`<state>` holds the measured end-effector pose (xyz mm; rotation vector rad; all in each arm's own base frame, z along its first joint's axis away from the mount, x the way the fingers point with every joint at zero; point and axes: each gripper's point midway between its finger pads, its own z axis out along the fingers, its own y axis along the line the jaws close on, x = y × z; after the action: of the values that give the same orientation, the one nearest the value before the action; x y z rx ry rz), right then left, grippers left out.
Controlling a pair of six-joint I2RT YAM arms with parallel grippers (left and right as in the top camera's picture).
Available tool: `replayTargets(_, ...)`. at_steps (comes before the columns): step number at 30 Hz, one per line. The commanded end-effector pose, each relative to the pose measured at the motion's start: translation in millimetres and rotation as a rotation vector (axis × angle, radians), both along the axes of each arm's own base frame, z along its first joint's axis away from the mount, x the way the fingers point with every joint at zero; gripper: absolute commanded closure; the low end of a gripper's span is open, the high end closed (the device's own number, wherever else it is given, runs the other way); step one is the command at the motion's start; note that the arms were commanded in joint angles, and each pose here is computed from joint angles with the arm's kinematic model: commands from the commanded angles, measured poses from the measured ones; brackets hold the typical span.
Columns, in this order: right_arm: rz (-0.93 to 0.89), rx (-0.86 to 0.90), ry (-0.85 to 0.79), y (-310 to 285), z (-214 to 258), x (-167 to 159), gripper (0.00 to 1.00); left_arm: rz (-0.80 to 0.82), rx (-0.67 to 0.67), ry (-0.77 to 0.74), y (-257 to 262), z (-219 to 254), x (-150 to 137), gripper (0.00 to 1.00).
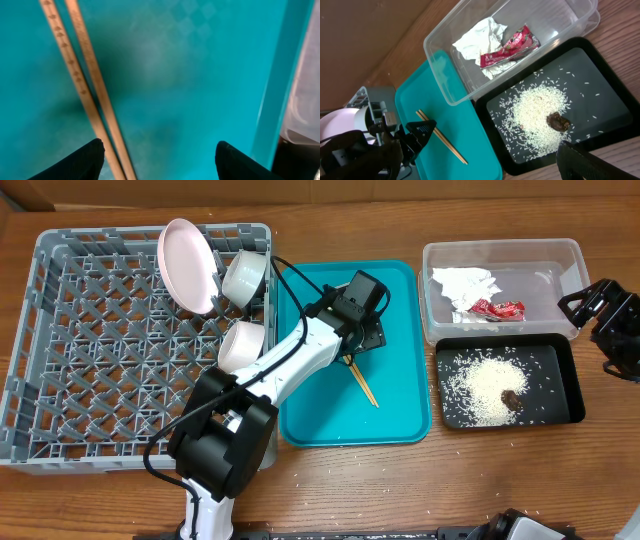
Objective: Sort waste into correct bins and load items into the dishwasher
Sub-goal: 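Move the left gripper to the wooden chopsticks and grasp them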
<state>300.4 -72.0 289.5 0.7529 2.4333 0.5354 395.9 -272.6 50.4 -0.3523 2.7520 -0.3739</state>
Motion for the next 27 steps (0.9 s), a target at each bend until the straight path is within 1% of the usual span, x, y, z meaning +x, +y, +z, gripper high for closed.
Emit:
replayTargets(1, -0.008, -0.015, -0.016, -3, 6, 1, 0.00, 0.038, 0.049, -0.018, 8, -6, 2, 0.29)
replayTargets(5, -0.008, -0.015, -0.015, -3, 6, 1, 0.00, 0.083, 0.047, -0.016, 11, -7, 3, 0.29)
replayTargets(13, -0.008, -0.015, -0.015, -3, 6, 1, 0.00, 0.108, 0.056, -0.011, 16, -17, 1, 0.29)
replayTargets(24, -0.008, -0.015, -0.015, -3, 6, 1, 0.00, 0.098, 0.056, 0.023, 9, -52, 3, 0.28)
replayTargets(27, -0.008, -0.015, -0.015, -3, 6, 1, 0.00, 0.095, 0.058, 0.023, 9, -54, 3, 0.28)
